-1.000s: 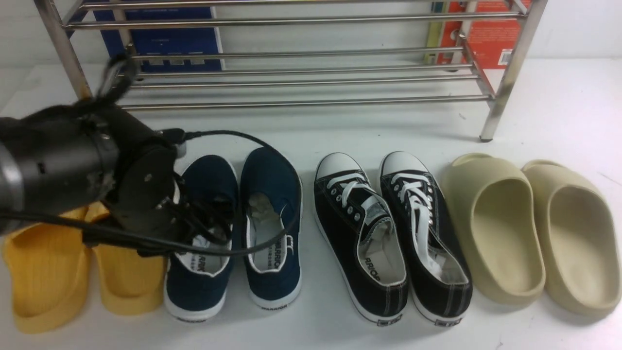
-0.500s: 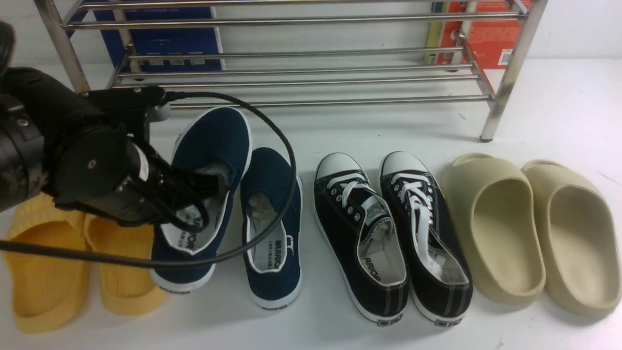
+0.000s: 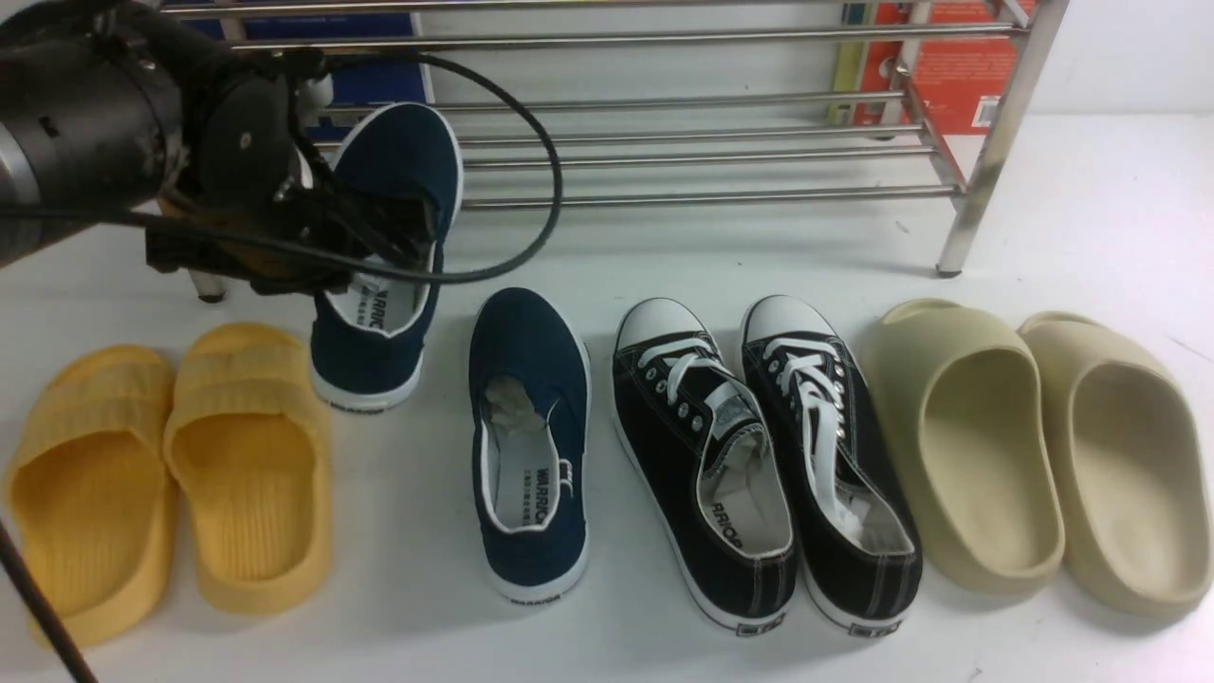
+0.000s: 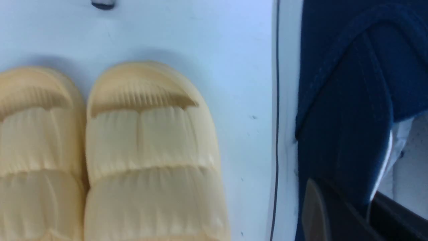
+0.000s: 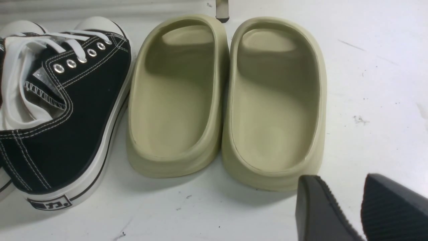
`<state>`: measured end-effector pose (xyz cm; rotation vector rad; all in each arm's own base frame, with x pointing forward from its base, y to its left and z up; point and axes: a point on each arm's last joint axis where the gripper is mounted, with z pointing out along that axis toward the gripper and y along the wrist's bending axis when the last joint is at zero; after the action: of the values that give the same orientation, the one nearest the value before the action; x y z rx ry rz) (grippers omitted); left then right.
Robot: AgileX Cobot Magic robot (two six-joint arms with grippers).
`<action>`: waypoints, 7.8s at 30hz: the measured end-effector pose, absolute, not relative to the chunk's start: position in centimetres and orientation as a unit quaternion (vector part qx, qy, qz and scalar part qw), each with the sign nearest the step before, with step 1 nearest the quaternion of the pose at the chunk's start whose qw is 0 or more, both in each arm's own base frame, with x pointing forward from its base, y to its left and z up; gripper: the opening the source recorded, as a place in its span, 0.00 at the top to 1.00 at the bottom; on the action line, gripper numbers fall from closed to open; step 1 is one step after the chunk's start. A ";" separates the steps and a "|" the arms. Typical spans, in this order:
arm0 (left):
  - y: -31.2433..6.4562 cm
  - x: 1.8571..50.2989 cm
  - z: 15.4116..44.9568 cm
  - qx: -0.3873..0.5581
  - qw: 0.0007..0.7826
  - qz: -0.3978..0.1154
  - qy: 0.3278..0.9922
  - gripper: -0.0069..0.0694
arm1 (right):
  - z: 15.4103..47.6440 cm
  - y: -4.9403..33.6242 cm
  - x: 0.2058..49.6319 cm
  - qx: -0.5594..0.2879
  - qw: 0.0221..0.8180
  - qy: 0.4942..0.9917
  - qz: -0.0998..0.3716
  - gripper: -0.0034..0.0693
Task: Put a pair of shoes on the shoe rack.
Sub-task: Use the left arm to put a shoe into the shoe rack, then use the left arm to grab the shoe closest to it
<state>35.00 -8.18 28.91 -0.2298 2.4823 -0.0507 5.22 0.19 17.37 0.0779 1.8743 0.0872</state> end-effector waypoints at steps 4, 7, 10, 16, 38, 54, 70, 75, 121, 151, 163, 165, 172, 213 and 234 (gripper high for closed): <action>-6.9 37.2 28.8 -0.106 0.322 -0.031 0.940 0.88 | 17.4 0.2 5.2 0.033 0.591 0.805 0.037 0.62; -6.4 38.9 28.5 -0.105 0.325 -0.035 0.939 0.88 | 17.4 0.2 5.2 0.033 0.591 0.805 0.037 0.62; -6.4 39.8 28.5 -0.103 0.331 -0.036 0.937 0.88 | 17.4 0.2 5.2 0.033 0.591 0.805 0.037 0.62; -6.7 41.6 29.4 -0.097 0.359 -0.044 0.927 0.88 | 17.4 0.2 5.2 0.034 0.591 0.805 0.038 0.62; -4.9 45.7 28.9 -0.147 0.383 -0.057 0.910 0.88 | 17.4 0.2 5.2 0.034 0.591 0.805 0.038 0.62; -3.7 46.5 29.4 -0.159 0.423 -0.071 0.889 0.88 | 17.4 0.2 5.2 0.034 0.591 0.805 0.038 0.62; -3.8 47.1 28.4 -0.157 0.425 -0.073 0.889 0.85 | 17.4 0.2 5.2 0.034 0.591 0.805 0.037 0.62; -3.8 47.2 28.5 -0.155 0.431 -0.075 0.886 0.79 | 17.4 0.2 5.2 0.033 0.591 0.805 0.037 0.62; -10.1 35.3 23.4 -0.091 0.321 -0.099 0.937 0.93 | 17.4 0.2 5.2 0.033 0.591 0.805 0.037 0.62; -6.5 40.2 24.4 -0.077 0.432 -0.073 0.896 0.93 | 17.4 0.2 5.2 0.033 0.591 0.805 0.037 0.62; -4.5 40.8 24.6 -0.110 0.453 -0.074 0.881 0.93 | 17.4 0.2 5.2 0.033 0.591 0.805 0.037 0.62; -4.6 40.9 24.6 -0.107 0.458 -0.077 0.879 0.93 | 17.4 0.2 5.2 0.033 0.591 0.805 0.037 0.62; -4.4 40.8 24.6 -0.109 0.451 -0.070 0.883 0.93 | 17.4 0.2 5.2 0.033 0.591 0.805 0.037 0.62; -4.2 42.0 21.3 -0.126 0.430 -0.078 0.890 0.93 | 17.4 0.2 5.2 0.033 0.591 0.805 0.037 0.62; -8.5 32.5 30.4 -0.085 0.393 -0.034 0.915 0.93 | 17.4 0.2 5.2 0.033 0.591 0.805 0.037 0.62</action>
<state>32.52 -8.52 30.45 -0.2155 2.3222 -0.0875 5.22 0.19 17.37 0.0773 1.8743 0.0862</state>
